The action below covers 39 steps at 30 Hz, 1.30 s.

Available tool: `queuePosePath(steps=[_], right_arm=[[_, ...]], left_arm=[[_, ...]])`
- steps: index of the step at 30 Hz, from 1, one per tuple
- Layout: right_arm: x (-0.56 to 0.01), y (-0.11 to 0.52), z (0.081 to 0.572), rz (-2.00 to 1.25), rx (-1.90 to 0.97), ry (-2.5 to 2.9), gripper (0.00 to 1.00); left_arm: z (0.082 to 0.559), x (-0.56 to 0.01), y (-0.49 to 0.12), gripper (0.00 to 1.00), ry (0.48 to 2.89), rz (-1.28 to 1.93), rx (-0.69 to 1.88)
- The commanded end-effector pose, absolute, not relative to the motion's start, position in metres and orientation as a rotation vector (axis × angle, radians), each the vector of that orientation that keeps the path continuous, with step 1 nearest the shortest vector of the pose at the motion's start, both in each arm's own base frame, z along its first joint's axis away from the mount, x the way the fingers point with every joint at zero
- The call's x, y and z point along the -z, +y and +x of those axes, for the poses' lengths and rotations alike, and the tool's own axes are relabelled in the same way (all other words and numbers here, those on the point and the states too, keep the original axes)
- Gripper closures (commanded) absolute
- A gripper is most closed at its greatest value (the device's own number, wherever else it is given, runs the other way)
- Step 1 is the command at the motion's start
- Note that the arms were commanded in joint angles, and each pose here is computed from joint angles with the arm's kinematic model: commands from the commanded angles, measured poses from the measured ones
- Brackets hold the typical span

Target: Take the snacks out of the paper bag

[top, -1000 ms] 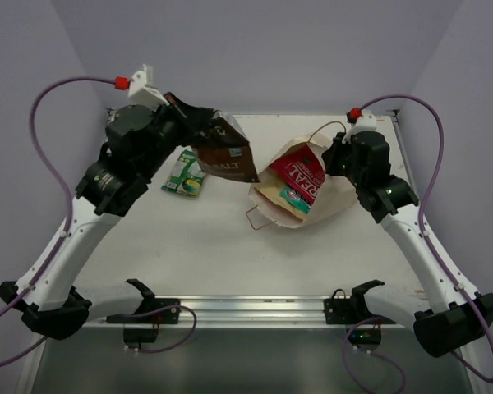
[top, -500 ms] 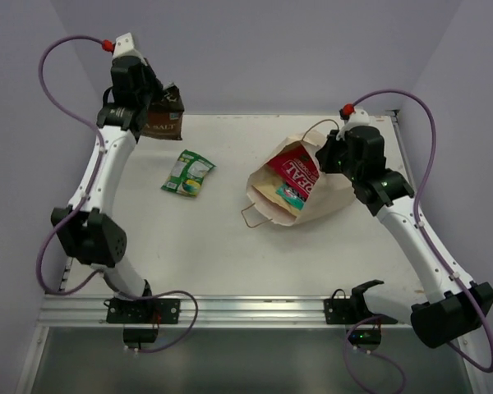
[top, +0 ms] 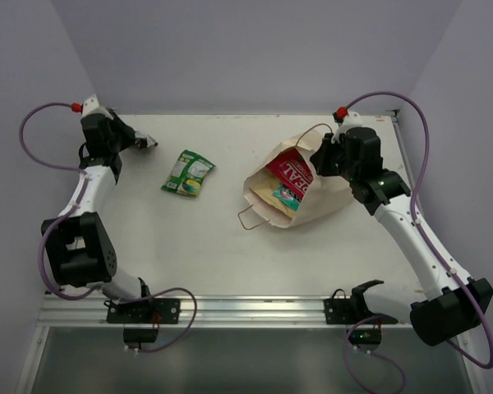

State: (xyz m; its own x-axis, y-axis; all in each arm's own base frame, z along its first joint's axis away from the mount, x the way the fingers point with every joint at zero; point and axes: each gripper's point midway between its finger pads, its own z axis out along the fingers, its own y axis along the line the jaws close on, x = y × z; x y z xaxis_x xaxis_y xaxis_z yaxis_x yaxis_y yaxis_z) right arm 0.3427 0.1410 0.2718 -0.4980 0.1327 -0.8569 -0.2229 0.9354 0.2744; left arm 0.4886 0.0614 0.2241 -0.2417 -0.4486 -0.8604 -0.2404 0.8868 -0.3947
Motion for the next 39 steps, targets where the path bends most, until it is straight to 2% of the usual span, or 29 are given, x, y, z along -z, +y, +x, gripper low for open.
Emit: queuePosePath(steps=[1, 2, 4, 7, 8, 9, 14, 17, 18, 20, 21, 24, 31, 39], right_arm=[[-0.267, 0.144, 0.343, -0.085, -0.451, 2.049, 1.0], [-0.266, 0.145, 0.343, -0.085, -0.45, 2.054, 1.0], [-0.265, 0.145, 0.343, -0.086, -0.45, 2.06, 1.0], [-0.27, 0.142, 0.343, -0.078, -0.439, 2.05, 1.0], [-0.271, 0.141, 0.343, -0.073, -0.433, 2.048, 1.0], [-0.273, 0.141, 0.343, -0.076, -0.43, 2.046, 1.0], [-0.288, 0.137, 0.34, -0.078, -0.405, 2.028, 1.0], [-0.295, 0.133, 0.339, -0.074, -0.376, 2.028, 1.0], [-0.296, 0.133, 0.338, -0.073, -0.372, 2.031, 1.0], [-0.299, 0.131, 0.337, -0.064, -0.357, 2.033, 1.0], [-0.3, 0.129, 0.337, -0.058, -0.352, 2.032, 1.0], [-0.301, 0.129, 0.338, -0.052, -0.347, 2.032, 1.0], [-0.302, 0.13, 0.341, -0.033, -0.35, 2.024, 1.0], [-0.293, 0.134, 0.341, -0.021, -0.378, 2.02, 1.0]], left_arm=[[0.472, -0.198, 0.089, 0.63, 1.787, -0.619, 0.162], [0.462, -0.177, 0.092, 0.62, 1.851, -0.662, 0.159], [0.449, -0.159, 0.1, 0.52, 1.911, -0.74, 0.15], [0.424, -0.16, 0.095, 0.22, 1.971, -0.816, 0.151], [0.412, -0.158, 0.091, 0.05, 2.006, -0.847, 0.156], [0.404, -0.177, 0.087, 0.01, 1.976, -0.845, 0.168], [0.376, -0.224, 0.04, 0.0, 1.942, -0.815, 0.346], [0.366, -0.252, -0.035, 0.0, 1.947, -0.668, 0.55], [0.357, -0.26, -0.081, 0.0, 1.972, -0.576, 0.665], [0.348, -0.27, -0.13, 0.0, 1.96, -0.552, 0.809], [0.33, -0.272, -0.178, 0.0, 1.998, -0.457, 0.902], [0.301, -0.277, -0.255, 0.01, 2.013, -0.386, 1.06], [0.283, -0.269, -0.374, 0.04, 2.0, -0.358, 1.209], [0.318, -0.228, -0.426, 0.1, 2.023, -0.375, 1.142]])
